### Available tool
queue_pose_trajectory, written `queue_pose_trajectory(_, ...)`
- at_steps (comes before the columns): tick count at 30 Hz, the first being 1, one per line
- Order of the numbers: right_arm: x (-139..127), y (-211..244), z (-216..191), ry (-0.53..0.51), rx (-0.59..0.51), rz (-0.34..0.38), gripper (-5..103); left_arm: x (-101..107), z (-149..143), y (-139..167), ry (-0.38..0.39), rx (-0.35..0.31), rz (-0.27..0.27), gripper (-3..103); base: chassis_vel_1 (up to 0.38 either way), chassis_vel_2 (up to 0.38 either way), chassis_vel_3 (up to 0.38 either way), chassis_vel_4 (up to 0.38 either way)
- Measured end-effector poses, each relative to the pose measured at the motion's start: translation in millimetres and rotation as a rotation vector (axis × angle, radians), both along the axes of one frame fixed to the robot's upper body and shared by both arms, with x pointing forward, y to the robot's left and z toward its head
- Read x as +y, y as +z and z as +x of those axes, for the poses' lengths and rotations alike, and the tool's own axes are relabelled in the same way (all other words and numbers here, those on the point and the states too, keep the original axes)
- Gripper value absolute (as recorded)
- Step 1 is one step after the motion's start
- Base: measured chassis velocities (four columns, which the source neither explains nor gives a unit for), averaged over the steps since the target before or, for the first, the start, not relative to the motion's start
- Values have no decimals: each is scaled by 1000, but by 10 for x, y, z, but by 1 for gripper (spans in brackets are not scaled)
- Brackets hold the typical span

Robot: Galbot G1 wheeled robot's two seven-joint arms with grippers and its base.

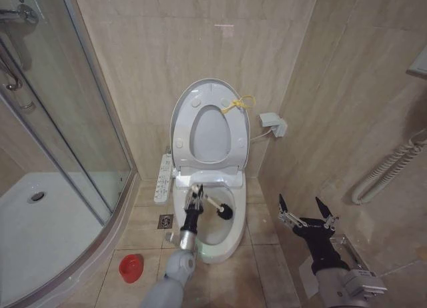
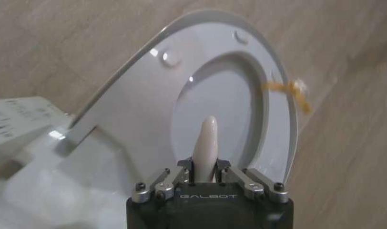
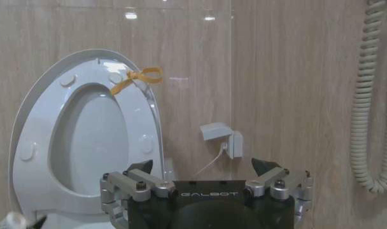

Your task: Open the toilet lid, clean the toilet bowl with a toilet brush, close the toilet lid, and flush.

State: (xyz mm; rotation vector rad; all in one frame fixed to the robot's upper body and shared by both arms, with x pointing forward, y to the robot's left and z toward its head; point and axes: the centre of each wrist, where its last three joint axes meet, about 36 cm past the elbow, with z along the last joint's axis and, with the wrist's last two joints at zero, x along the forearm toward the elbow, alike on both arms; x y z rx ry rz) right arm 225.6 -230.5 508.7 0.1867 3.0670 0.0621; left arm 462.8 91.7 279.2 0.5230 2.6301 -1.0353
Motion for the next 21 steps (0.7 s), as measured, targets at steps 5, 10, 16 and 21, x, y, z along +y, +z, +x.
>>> queue_pose_trajectory(5, 0, 0, 0, 0, 0, 0, 100, 165, -121, -235, -4, 60, 76, 23, 0, 0, 0, 0)
queue_pose_trajectory(10, 0, 0, 0, 0, 0, 0, 100, 361, -284, -487, -9, 108, 157, 22, 0, 0, 0, 0)
queue_pose_trajectory(16, 0, 0, 0, 0, 0, 0, 100, 425, -133, -82, -9, 32, 139, 22, 0, 0, 0, 0)
queue_pose_trajectory(21, 0, 0, 0, 0, 0, 0, 100, 435, -173, 285, -22, 15, 88, 22, 0, 0, 0, 0)
